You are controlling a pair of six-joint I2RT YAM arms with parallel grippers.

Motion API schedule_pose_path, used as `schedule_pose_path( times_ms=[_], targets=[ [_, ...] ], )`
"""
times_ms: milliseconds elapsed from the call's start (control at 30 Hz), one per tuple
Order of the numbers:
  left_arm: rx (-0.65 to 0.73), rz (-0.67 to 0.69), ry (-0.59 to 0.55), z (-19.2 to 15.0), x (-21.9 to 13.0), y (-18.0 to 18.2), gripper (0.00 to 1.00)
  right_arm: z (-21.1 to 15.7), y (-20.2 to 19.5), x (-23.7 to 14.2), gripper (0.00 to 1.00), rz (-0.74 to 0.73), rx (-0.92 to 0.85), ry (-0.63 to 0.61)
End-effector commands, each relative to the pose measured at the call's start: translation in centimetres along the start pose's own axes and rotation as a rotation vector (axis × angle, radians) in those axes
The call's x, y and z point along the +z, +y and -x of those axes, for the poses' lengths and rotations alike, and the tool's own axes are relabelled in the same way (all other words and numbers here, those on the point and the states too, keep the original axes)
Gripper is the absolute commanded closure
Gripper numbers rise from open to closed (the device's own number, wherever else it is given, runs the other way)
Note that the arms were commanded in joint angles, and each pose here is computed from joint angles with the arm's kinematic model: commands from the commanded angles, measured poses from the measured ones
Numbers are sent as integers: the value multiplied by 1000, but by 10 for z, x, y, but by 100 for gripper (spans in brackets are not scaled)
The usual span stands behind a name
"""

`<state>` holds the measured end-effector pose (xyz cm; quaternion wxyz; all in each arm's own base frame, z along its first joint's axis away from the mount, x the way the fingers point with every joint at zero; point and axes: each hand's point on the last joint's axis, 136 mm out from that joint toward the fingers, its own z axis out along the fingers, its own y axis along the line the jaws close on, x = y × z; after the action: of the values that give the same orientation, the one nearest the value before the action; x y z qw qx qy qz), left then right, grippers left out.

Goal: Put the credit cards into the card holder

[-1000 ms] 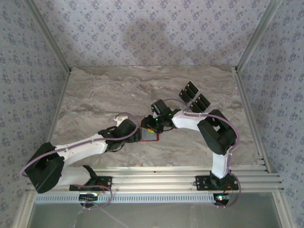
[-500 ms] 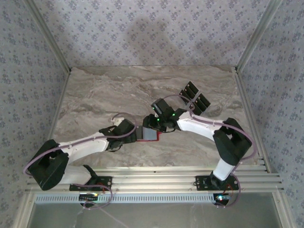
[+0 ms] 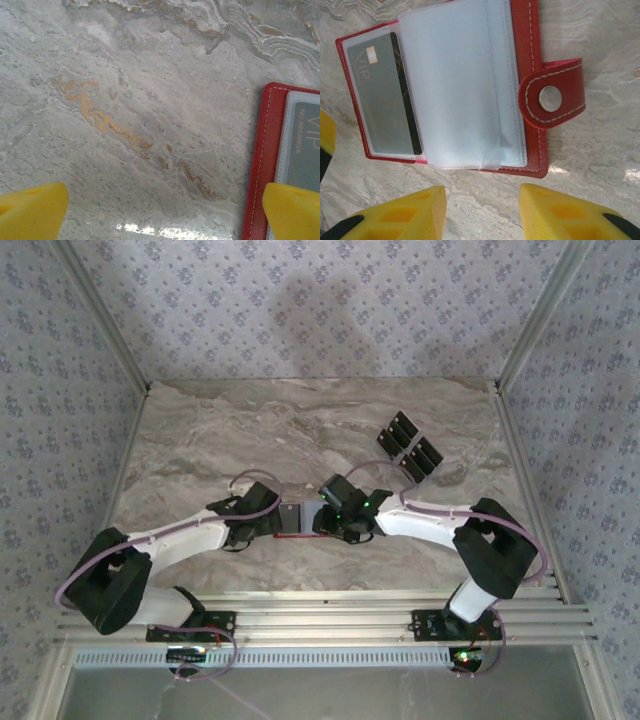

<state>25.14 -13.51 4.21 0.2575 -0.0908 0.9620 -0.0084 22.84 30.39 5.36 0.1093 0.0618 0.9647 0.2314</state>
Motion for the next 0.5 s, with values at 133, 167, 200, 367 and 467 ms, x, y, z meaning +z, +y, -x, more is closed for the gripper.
schedule_pose_path(
  times_ms=[133,167,200,367,467],
  targets=[
    [16,-3,13,2,1,-2,0,5,-2,11,57,-20,31,-19],
    [19,-3,15,1,1,-2,0,6,-1,12,57,-20,31,-19],
    [19,-3,15,2,1,-2,0,6,-2,14,57,-22,29,-17],
    [17,-7,17,1,2,-3,0,8,1,18,59,-18,26,-12],
    [18,-7,20,1,3,-3,0,10,3,19,59,-14,21,-12]
  ],
)
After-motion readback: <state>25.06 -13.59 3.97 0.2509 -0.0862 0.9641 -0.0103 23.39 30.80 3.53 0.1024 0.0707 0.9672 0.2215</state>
